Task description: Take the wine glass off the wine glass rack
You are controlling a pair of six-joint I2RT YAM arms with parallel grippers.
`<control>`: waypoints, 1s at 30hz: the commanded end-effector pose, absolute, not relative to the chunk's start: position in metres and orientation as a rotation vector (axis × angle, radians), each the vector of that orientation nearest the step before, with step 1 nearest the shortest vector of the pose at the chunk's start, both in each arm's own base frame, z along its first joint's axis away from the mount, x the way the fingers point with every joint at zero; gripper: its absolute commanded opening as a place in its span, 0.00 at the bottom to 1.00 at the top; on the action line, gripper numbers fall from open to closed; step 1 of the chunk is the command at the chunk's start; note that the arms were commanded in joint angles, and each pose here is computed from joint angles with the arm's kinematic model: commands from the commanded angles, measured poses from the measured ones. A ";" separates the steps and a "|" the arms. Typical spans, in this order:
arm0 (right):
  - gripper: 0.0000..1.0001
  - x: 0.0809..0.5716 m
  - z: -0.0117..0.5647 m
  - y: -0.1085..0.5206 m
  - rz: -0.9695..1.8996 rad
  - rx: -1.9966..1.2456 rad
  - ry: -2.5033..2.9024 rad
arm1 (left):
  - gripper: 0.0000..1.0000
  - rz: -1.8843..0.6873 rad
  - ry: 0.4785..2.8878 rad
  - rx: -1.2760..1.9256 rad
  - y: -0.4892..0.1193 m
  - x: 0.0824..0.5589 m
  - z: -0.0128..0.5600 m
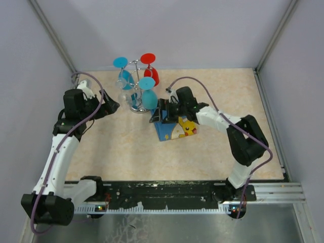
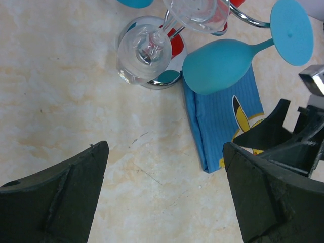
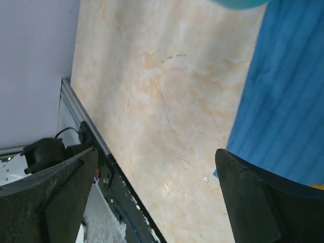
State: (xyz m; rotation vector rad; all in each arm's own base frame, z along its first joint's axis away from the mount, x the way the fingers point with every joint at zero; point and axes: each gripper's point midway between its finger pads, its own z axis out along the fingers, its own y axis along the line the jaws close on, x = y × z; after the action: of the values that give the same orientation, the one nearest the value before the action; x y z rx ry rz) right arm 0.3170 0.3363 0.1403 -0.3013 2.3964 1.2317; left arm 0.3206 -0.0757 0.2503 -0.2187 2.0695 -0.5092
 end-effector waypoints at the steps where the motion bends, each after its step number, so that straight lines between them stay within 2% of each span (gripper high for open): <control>1: 0.99 0.299 0.123 0.356 1.399 -0.348 2.375 | 1.00 -0.547 2.044 -0.200 -0.082 0.320 0.254; 8: 0.99 0.290 0.086 0.366 1.435 -0.375 2.452 | 1.00 -0.575 2.025 -0.200 -0.085 0.322 0.259; 19: 0.99 0.290 0.098 0.382 1.548 -0.415 2.390 | 1.00 -0.595 2.035 -0.205 -0.088 0.324 0.254; 30: 0.99 0.323 0.048 0.383 1.053 -0.335 2.617 | 1.00 -0.625 2.032 -0.196 -0.092 0.321 0.254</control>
State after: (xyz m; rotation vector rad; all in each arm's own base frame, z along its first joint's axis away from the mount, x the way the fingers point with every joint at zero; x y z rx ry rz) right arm 0.3092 0.3904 0.0664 -0.3552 2.5413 1.2929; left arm 0.3211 -0.0865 0.2460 -0.2196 2.0640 -0.5903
